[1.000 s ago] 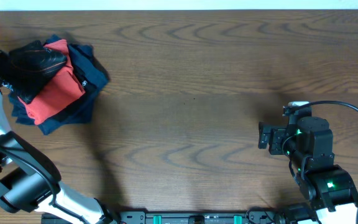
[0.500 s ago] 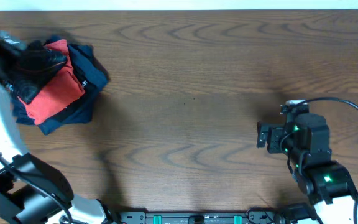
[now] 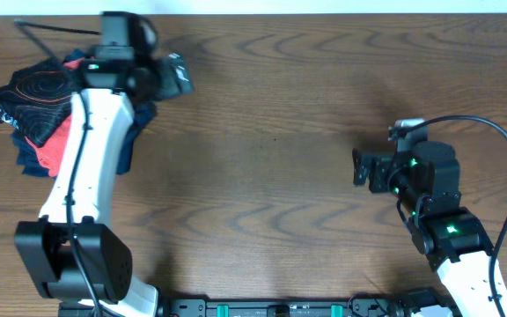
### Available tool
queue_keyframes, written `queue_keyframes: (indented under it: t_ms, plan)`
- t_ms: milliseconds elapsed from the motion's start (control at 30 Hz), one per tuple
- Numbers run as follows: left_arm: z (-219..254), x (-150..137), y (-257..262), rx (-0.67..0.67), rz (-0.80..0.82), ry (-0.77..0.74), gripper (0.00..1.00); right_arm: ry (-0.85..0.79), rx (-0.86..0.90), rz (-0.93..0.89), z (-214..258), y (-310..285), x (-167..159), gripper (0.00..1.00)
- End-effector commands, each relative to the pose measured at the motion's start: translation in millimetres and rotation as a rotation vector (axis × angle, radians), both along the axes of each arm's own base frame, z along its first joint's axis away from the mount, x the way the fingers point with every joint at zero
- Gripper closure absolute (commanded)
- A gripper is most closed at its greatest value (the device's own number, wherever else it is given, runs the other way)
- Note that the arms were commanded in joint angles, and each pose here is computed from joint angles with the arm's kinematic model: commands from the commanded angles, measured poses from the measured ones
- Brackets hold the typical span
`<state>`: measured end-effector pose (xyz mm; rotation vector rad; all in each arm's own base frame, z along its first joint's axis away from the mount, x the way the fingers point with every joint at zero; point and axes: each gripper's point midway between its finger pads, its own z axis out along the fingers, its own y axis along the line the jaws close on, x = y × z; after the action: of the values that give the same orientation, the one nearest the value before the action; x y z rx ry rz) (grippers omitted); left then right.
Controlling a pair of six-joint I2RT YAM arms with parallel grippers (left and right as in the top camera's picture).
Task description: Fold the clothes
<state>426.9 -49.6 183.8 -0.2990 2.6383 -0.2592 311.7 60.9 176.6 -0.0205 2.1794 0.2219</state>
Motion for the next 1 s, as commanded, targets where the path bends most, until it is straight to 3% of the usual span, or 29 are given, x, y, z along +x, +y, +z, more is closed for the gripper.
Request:
queue_keyframes:
  t_ms: [0, 200, 567, 767, 967]
  plan:
    - [-5.1, -20.4, -6.1, 0.048, -0.048, 0.072, 0.02, -0.081, -0.033, -0.065, 16.0, -13.9, 11.6, 0.01]
    - [9.8, -61.8, -1.5, 0.082, -0.073, 0.137, 0.02, -0.199, -0.054, -0.149, 49.5, -30.9, 5.9, 0.01]
    - [79.8, -119.6, 15.9, 0.155, -0.104, -0.261, 0.02, -0.3, -0.071, -0.236, 85.6, -56.4, -49.7, 0.01]
    - [72.0, -155.7, 20.2, 0.142, -0.085, -0.416, 0.02, -0.311, -0.068, -0.238, 88.1, -59.3, -64.8, 0.01]
    - [51.4, -176.7, 22.6, 0.142, -0.086, -0.413, 0.02, -0.188, -0.102, -0.224, 59.3, -60.1, -75.3, 0.01]
